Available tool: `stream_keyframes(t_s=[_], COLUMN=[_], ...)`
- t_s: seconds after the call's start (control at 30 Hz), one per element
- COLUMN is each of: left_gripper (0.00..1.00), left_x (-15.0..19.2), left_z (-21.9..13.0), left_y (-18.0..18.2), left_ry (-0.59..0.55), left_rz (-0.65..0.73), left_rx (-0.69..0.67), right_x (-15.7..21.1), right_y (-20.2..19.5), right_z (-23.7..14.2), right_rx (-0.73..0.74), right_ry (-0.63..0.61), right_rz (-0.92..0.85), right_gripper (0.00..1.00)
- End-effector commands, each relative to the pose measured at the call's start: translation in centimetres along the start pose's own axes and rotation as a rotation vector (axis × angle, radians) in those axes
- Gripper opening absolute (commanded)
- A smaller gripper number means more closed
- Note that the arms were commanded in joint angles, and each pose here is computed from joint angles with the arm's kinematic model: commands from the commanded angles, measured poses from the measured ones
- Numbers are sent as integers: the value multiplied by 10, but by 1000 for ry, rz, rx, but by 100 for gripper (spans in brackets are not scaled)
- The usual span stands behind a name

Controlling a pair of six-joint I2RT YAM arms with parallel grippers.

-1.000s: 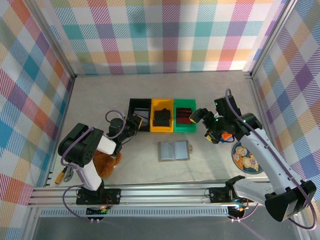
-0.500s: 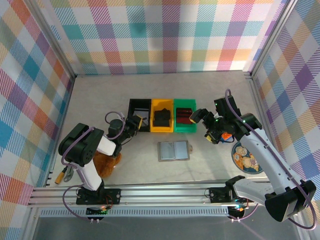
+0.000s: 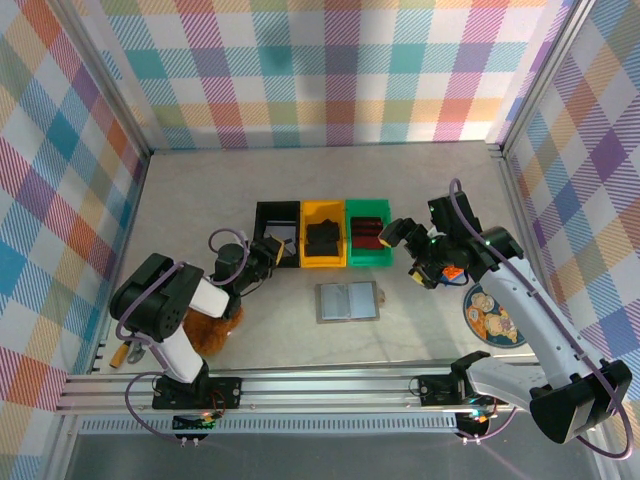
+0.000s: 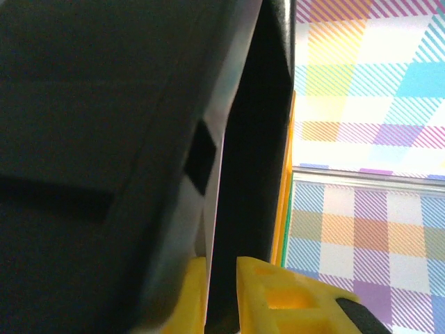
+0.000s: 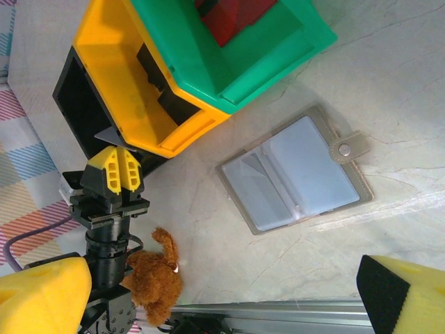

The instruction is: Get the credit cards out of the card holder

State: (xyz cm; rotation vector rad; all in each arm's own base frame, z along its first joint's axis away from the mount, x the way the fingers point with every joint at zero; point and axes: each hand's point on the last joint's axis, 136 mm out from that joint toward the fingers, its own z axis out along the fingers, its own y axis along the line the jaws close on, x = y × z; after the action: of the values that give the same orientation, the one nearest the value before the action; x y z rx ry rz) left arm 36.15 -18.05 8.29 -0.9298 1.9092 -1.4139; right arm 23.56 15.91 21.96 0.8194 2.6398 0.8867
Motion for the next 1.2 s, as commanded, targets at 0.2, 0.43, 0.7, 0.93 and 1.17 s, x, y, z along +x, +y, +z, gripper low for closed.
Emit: stream_keyframes(t_s=[0.2,0.43,0.7,0.93,1.17], left_gripper=[25,27,31,34,42], left_x=[15,18,18,18,21], left_z=[-5,-18,-37,-43,-54], left_y=[20,2,-18,-35,-47], left_ry=[29,20,10,22,61], left_rz=[-23,30,84,163,314], left_rx=[-84,-100,-129,-163,-218], right_x=[0,1,1,2,3], right_y=[-2,-4,-5,-7,-19], right_z=[2,7,9,9,23], right_rx=[6,15,22,35,85], right_ry=[4,19,25,27,58], right_rz=[-12,-12,-13,-35,-87], right_gripper=[99,99,99,99,99])
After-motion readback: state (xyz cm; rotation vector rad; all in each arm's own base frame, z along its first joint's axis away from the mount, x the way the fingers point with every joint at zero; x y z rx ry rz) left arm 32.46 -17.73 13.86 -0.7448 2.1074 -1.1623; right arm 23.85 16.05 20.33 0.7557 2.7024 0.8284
